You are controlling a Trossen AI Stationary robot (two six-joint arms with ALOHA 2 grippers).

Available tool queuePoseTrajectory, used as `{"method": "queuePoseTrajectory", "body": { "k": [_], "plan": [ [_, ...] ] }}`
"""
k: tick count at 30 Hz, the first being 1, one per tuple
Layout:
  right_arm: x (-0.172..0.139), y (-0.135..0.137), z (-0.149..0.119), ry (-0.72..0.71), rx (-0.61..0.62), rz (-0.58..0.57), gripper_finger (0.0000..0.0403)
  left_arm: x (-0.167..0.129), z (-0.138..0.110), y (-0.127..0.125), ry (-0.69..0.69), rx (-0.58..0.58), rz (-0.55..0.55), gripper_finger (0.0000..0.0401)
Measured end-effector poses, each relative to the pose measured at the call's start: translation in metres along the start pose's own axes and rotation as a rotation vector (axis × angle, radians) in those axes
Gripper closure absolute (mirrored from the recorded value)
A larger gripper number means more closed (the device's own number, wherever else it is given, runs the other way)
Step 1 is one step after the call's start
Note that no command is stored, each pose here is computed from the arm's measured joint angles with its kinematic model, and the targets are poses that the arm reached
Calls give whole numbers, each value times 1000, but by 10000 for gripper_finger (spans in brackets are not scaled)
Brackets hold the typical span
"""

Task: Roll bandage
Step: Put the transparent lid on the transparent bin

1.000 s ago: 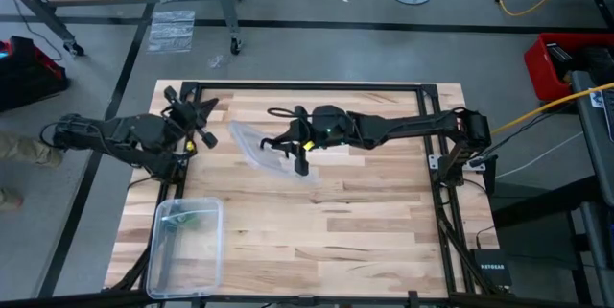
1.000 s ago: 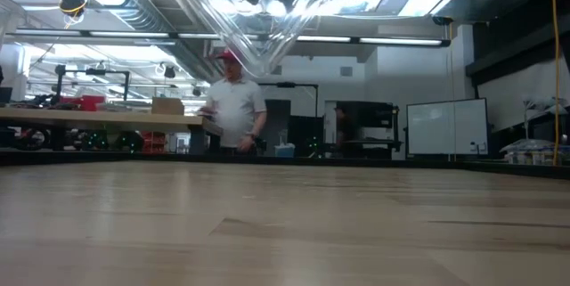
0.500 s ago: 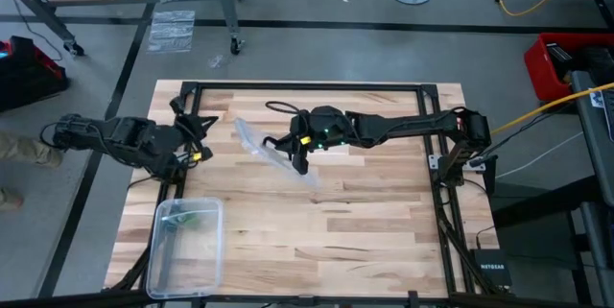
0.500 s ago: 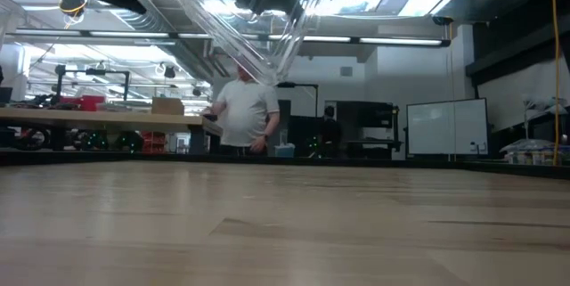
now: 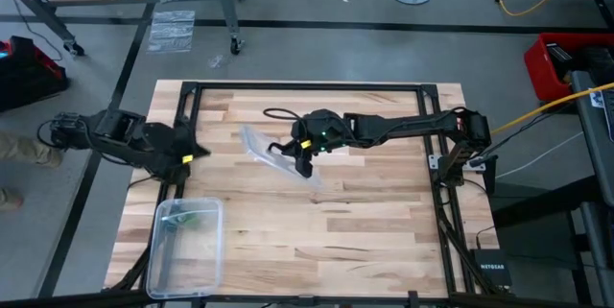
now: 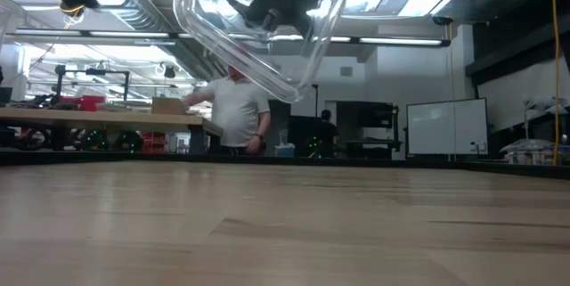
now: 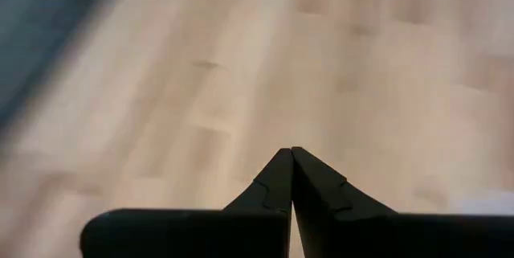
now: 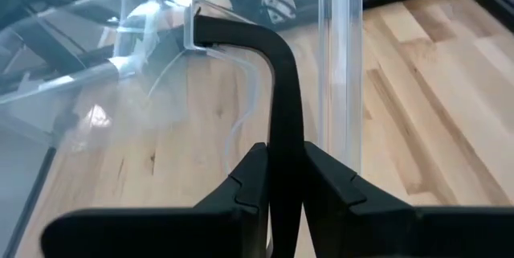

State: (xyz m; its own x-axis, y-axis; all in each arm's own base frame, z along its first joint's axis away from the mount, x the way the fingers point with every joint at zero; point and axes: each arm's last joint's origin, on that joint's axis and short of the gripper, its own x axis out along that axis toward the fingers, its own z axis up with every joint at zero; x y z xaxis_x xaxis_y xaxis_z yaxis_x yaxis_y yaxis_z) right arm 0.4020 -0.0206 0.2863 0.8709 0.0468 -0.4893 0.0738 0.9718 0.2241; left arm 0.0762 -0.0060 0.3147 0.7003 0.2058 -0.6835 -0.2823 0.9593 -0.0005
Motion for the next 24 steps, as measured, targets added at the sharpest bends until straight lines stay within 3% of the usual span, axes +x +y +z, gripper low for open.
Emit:
{"method": "queuePoseTrajectory", "body": {
  "k": [4, 7, 10, 13, 21, 24],
  "plan": [
    [0, -1, -3, 35, 4, -7, 345, -6, 1, -8, 84, -100, -290, 401],
    [0, -1, -4, 34, 3, -7, 345, -6, 0, -12, 174, -256, -396, 400],
    [0, -1, -3, 26, 5, -6, 345, -5, 1, -13, 220, -392, -395, 395],
    [0, -1, -3, 27, 27, -6, 345, -1, 3, -15, 245, -424, -382, 377],
    [0, -1, -3, 25, 36, -6, 345, 22, 13, -27, 303, -365, -307, 274],
    [0, -1, -3, 28, 37, -5, 345, 32, 15, -34, 375, -296, -341, 238]
  ]
}}
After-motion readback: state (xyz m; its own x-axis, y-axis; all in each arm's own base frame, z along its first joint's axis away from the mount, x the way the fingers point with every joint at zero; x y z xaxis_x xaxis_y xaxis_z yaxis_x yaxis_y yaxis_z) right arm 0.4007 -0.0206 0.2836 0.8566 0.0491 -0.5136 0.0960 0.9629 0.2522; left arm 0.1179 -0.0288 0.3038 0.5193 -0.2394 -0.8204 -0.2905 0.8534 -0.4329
